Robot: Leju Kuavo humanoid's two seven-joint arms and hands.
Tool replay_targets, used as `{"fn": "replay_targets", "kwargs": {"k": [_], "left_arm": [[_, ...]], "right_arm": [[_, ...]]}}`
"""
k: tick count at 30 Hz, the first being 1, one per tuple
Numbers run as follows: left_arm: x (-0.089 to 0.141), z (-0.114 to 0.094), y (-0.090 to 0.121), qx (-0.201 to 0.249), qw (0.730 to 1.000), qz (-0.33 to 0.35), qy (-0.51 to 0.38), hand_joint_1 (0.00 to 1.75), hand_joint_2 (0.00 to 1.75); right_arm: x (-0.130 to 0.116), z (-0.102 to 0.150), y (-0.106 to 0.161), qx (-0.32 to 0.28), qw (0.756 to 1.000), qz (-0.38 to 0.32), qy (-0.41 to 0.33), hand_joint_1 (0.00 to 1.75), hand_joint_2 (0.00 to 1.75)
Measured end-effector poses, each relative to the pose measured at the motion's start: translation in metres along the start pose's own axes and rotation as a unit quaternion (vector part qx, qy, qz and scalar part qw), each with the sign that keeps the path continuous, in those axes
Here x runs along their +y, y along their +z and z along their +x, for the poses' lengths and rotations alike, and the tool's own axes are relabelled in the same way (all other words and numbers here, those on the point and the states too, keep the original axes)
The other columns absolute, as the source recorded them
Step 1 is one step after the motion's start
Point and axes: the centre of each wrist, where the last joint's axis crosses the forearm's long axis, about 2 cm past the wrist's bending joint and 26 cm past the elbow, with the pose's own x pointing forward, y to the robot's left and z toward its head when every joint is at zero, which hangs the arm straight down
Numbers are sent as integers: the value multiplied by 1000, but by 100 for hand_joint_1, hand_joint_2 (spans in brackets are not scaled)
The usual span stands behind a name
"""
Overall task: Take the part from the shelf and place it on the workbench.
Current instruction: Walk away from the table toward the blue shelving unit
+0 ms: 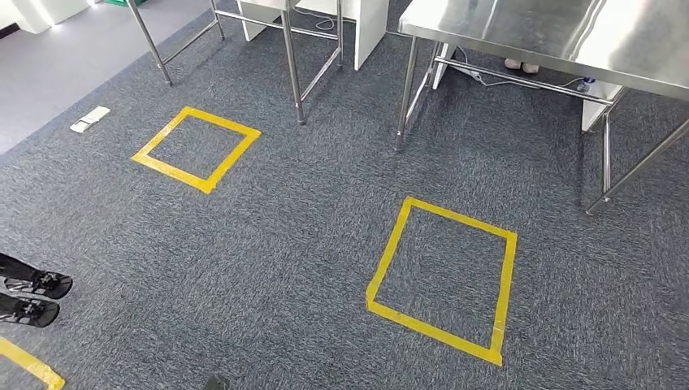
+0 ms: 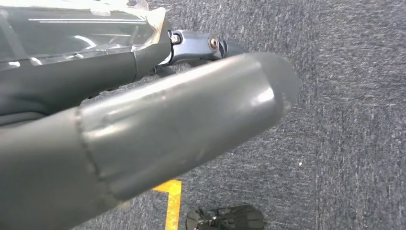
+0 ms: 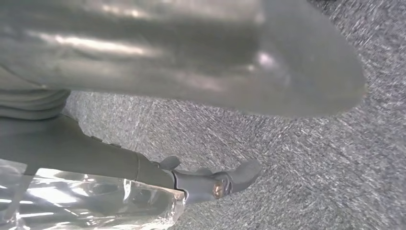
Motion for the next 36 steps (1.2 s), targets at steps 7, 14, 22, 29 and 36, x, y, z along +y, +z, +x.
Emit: {"fn": "replay_targets", "kwargs": {"k": [7, 14, 22, 29, 36], "left_arm": [[1, -4, 1, 7, 1000, 0, -3, 0, 0], [1, -6, 2, 10, 1000, 6, 5, 0, 0], [2, -7, 2, 13, 1000, 7, 4, 0, 0], [3, -6, 1, 17, 1000, 6, -1, 0, 0], [4, -7, 1, 18, 1000, 7, -1, 0, 0]], "right_arm": [[3, -1, 1, 0, 1000, 4, 1, 0, 0], [7, 2, 3, -16, 1000, 11, 20, 0, 0], [8, 5, 3, -22, 999, 12, 20, 0, 0], [6, 12, 2, -25, 1000, 9, 16, 0, 0], [5, 18, 1, -30, 999, 8, 17, 0, 0]]}}
